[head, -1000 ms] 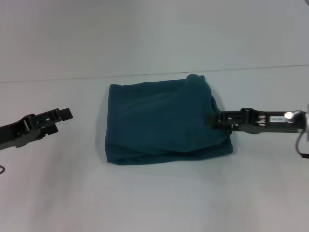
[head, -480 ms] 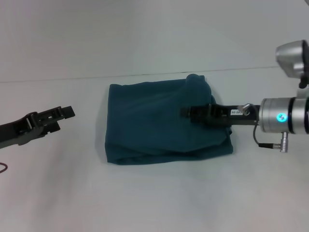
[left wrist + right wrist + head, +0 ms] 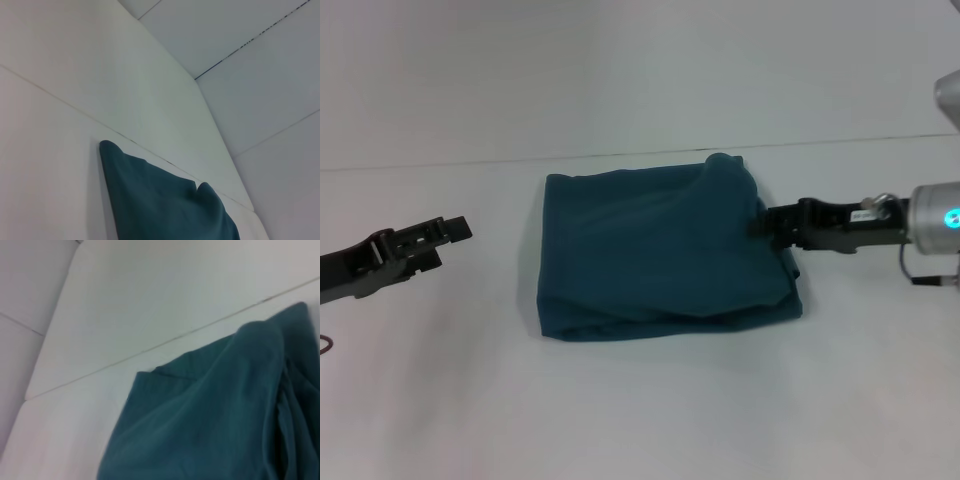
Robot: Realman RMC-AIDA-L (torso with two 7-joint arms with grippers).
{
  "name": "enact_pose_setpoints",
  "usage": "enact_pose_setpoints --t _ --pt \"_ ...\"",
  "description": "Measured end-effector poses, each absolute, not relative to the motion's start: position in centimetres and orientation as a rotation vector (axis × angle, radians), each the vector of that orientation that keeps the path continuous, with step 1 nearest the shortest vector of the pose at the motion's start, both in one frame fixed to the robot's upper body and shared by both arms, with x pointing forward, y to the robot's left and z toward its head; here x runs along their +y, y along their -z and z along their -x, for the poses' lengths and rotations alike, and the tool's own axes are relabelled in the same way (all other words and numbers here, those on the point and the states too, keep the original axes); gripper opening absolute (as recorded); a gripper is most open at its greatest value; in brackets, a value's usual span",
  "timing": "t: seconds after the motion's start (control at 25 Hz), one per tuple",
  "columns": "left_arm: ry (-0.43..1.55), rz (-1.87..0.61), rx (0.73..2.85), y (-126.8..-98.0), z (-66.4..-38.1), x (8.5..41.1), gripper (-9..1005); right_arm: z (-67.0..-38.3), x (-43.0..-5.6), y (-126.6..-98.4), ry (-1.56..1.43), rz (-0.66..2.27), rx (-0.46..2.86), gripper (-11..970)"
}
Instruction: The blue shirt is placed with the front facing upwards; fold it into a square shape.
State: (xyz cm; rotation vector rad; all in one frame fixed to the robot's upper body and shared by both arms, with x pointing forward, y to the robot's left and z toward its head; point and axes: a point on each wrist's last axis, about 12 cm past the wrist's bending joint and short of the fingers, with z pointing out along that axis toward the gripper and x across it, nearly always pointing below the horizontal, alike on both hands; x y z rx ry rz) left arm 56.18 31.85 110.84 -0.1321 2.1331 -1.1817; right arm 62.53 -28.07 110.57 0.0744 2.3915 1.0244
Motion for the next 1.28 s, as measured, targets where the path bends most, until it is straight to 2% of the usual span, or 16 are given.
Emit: enact_pose_setpoints --t 0.28,0.4,0.6,0.84,1.04,1.28 --pt "1.194 0.128 2.154 -111.0 -56.4 31.6 873 -61.4 -29.9 -115.2 -1.145 0.17 2.213 546" --pt "1.204 0.17 2.16 -111.0 -56.5 31.6 873 -59.9 -31.5 -115.5 -1.155 0.266 2.088 548" --pt "1.214 0.217 2.174 -110.8 -57.1 31.2 873 -56.1 -35.8 -113.3 -1.082 0.146 1.894 549" --pt "1.119 0.04 2.333 -110.7 -59.3 28.2 873 -52.3 -39.1 -111.2 -1.035 -0.001 1.881 548" --pt "1.033 0.017 2.393 -110.6 -61.6 25.8 872 -51.4 -39.5 -110.5 -1.041 -0.035 1.899 548" --pt "0.925 0.052 2.408 -110.4 -63.1 24.1 872 -51.7 -39.1 -110.4 -1.058 -0.029 1.898 549"
